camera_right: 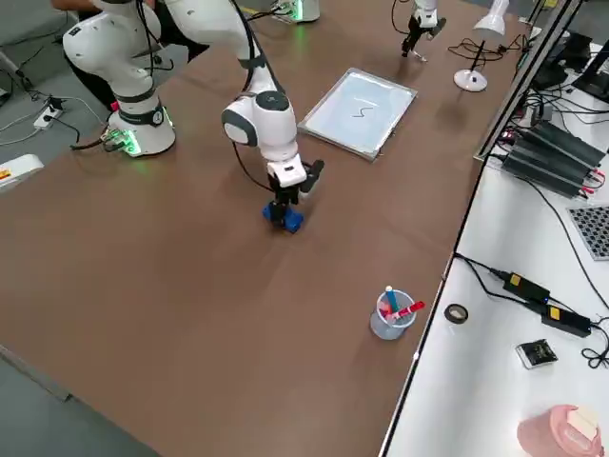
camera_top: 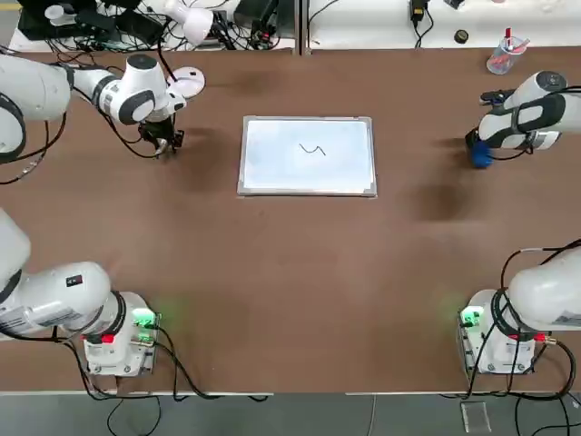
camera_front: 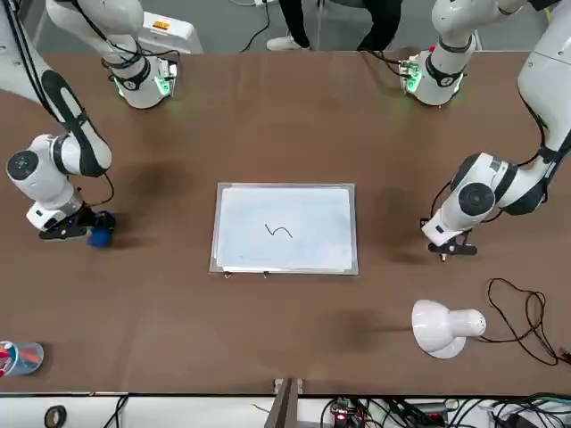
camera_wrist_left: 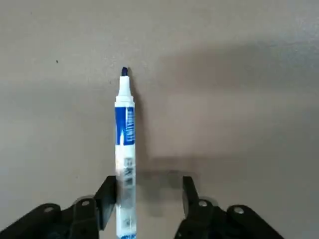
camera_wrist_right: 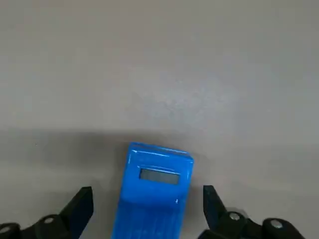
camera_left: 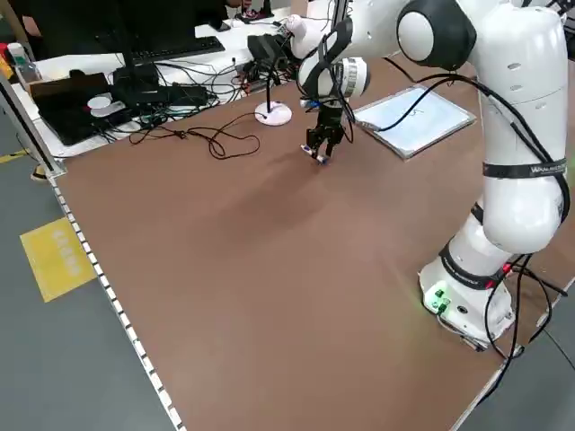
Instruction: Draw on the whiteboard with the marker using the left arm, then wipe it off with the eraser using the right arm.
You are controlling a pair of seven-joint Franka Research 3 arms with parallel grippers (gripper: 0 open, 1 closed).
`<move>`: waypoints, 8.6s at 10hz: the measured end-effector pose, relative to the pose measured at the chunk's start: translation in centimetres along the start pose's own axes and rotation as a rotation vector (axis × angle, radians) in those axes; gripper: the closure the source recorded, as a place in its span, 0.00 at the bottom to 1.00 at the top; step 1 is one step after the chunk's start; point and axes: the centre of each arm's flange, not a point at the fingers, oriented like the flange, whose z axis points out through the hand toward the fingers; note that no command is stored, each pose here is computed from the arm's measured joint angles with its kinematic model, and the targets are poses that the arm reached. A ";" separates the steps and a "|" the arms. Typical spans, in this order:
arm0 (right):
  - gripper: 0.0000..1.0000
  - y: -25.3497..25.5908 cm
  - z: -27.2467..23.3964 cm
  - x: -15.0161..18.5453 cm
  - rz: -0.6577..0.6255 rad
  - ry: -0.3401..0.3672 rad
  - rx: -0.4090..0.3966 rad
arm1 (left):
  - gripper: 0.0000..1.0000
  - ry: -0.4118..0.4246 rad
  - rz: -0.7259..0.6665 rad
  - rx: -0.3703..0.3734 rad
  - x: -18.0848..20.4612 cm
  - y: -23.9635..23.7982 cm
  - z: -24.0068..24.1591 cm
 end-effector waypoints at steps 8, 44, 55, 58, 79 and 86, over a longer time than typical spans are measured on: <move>0.03 0.8 0.6 -0.2 0.015 0.033 -0.005 | 0.08 0.065 -0.004 -0.011 2.3 0.5 -3.1; 0.44 -45.8 -6.9 5.6 0.200 0.051 0.064 | 0.00 0.143 -0.165 -0.188 -9.7 -11.4 -40.1; 0.44 -48.0 -2.6 5.3 0.250 0.039 0.033 | 0.00 0.145 -0.184 -0.192 -9.4 -12.3 -39.5; 0.44 -48.6 -2.0 5.0 0.264 0.056 0.016 | 0.00 0.143 -0.184 -0.192 -9.3 -12.3 -39.4; 0.44 -61.6 -2.6 3.0 0.341 0.163 0.083 | 0.00 0.137 -0.205 -0.194 -9.3 -13.4 -39.0; 0.44 -54.2 -6.4 9.2 0.387 0.001 0.030 | 0.00 0.137 -0.204 -0.194 -9.3 -13.3 -39.0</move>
